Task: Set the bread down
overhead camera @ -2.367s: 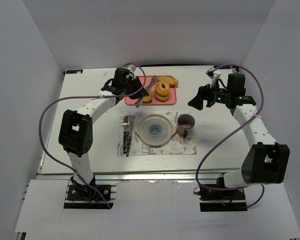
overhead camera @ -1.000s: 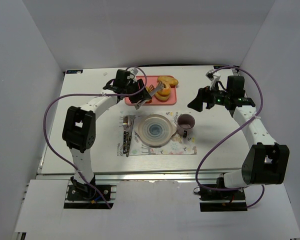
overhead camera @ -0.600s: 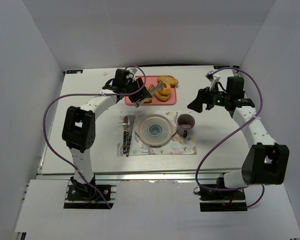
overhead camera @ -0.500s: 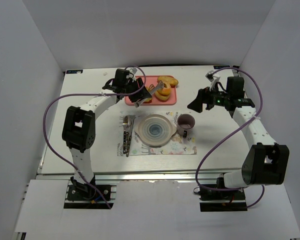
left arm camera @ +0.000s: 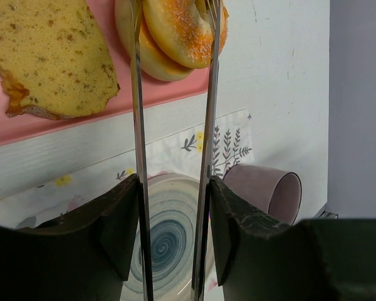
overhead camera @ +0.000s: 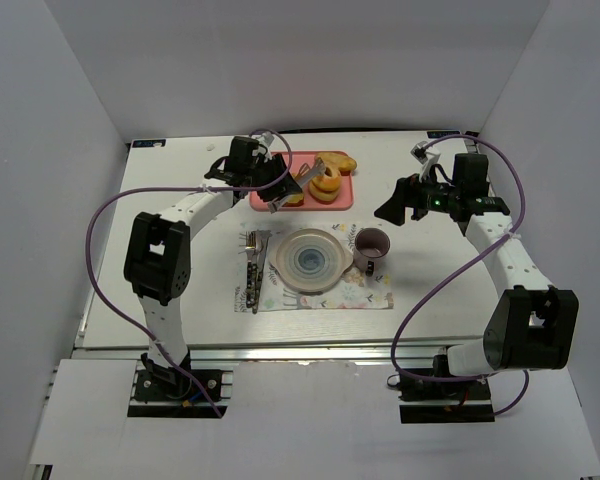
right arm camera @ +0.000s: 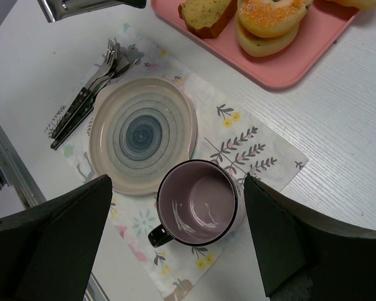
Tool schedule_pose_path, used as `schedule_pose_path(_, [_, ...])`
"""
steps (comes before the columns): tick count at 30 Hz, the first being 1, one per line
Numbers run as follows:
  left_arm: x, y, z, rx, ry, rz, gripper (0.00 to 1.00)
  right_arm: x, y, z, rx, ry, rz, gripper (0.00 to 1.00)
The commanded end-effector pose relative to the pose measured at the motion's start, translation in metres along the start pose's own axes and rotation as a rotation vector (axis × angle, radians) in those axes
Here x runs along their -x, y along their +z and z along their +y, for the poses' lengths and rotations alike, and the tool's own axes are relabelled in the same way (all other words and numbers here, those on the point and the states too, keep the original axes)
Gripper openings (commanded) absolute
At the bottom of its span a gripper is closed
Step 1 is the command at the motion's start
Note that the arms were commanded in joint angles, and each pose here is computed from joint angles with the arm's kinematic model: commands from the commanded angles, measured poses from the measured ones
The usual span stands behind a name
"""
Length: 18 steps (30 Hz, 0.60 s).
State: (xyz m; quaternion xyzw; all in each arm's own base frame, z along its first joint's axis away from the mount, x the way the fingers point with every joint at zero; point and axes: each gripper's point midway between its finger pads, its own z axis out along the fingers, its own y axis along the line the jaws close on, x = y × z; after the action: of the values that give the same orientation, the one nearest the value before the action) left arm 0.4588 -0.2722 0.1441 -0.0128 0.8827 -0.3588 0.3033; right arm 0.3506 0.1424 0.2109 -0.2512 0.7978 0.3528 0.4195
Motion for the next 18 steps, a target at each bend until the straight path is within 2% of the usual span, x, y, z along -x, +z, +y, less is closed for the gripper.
schedule_pose_path(1, [0.018, -0.02, -0.025, -0.066, 0.039, -0.054, 0.56, 0.013, -0.006, 0.006, 0.015, -0.035, -0.046, 0.89])
schedule_pose_path(5, [0.012, -0.016, -0.027, -0.093, 0.028, -0.016, 0.56, 0.012, -0.006, 0.006, 0.015, -0.033, -0.044, 0.9])
schedule_pose_path(18, [-0.001, -0.01, -0.005, 0.007, 0.036, 0.051, 0.59, 0.008, -0.004, 0.007, 0.021, -0.019, -0.041, 0.89])
